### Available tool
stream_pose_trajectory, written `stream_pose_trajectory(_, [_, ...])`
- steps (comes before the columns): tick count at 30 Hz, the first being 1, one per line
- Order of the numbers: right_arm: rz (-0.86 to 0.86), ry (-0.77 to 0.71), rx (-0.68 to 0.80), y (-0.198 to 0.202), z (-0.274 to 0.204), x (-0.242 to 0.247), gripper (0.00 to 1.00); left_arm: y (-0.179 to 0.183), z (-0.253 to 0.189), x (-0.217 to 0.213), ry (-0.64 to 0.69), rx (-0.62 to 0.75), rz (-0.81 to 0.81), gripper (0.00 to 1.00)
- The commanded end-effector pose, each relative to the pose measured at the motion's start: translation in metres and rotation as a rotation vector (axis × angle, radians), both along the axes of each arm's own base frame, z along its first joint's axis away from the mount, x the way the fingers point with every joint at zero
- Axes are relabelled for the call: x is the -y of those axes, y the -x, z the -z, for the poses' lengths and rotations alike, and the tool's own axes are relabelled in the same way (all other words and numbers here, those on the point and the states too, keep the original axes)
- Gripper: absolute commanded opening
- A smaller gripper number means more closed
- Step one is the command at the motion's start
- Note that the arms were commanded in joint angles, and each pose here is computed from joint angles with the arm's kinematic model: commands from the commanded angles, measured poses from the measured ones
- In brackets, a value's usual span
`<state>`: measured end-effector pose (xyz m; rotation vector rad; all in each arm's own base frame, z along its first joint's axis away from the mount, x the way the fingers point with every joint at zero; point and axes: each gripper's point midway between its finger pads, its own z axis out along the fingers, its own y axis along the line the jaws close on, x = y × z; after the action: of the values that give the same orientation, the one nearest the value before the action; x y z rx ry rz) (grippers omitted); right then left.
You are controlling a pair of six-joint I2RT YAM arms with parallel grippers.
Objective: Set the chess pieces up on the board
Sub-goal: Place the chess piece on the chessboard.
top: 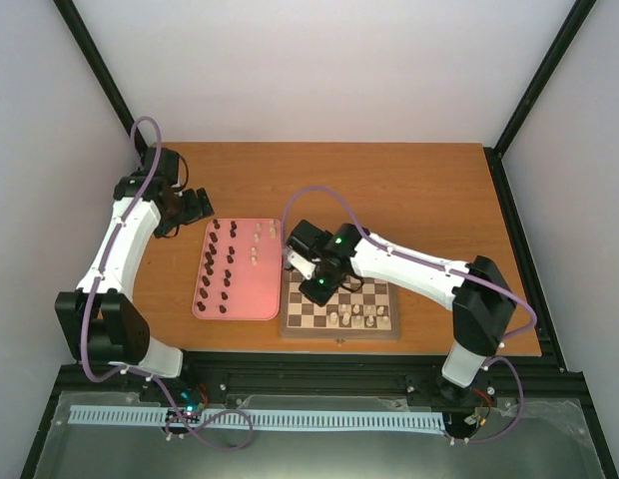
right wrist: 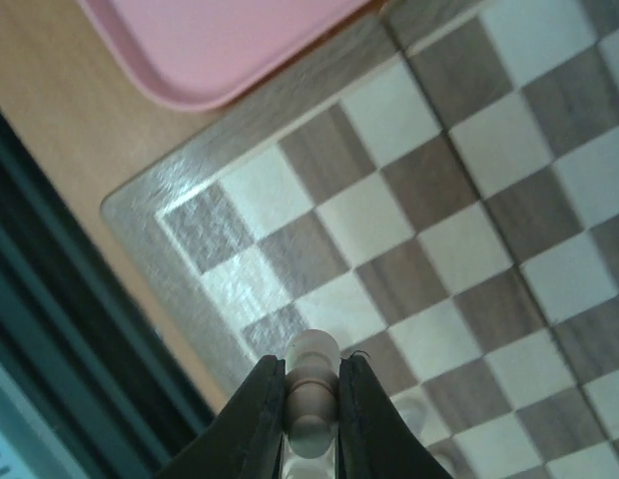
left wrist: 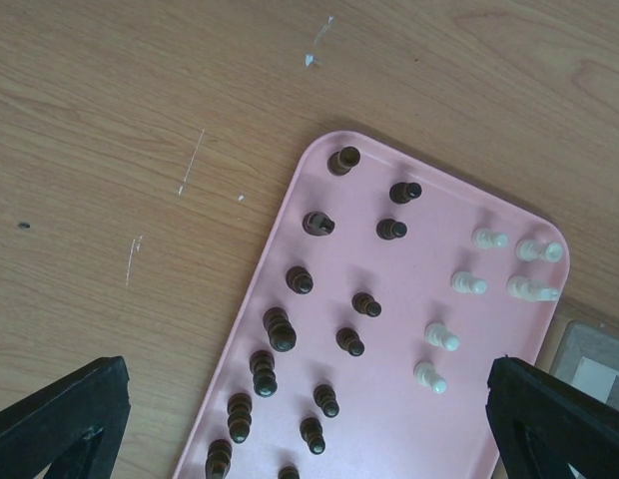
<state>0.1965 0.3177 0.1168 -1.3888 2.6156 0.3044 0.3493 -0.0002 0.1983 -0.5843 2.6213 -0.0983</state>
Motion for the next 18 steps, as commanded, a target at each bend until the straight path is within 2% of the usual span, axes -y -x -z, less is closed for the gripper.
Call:
stream_pose_trajectory(1, [0.008,-0.044,-0.010,0.020,-0.007,0.005,0.11,0.001,-0.002,-0.001,-0.004,0.024,-0.019,1.00])
stream_pose_trajectory(12, [-0.026,-0.037,-0.047,0.053,0.016,-0.002,0.11,0.002,0.004,-0.001,-0.005,0.008,-0.010,1.00])
stream_pose_trajectory(18, [0.007,0.002,-0.009,0.047,0.025,0.006,0.11,0.002,0.006,0.000,-0.008,0.002,0.001,1.00])
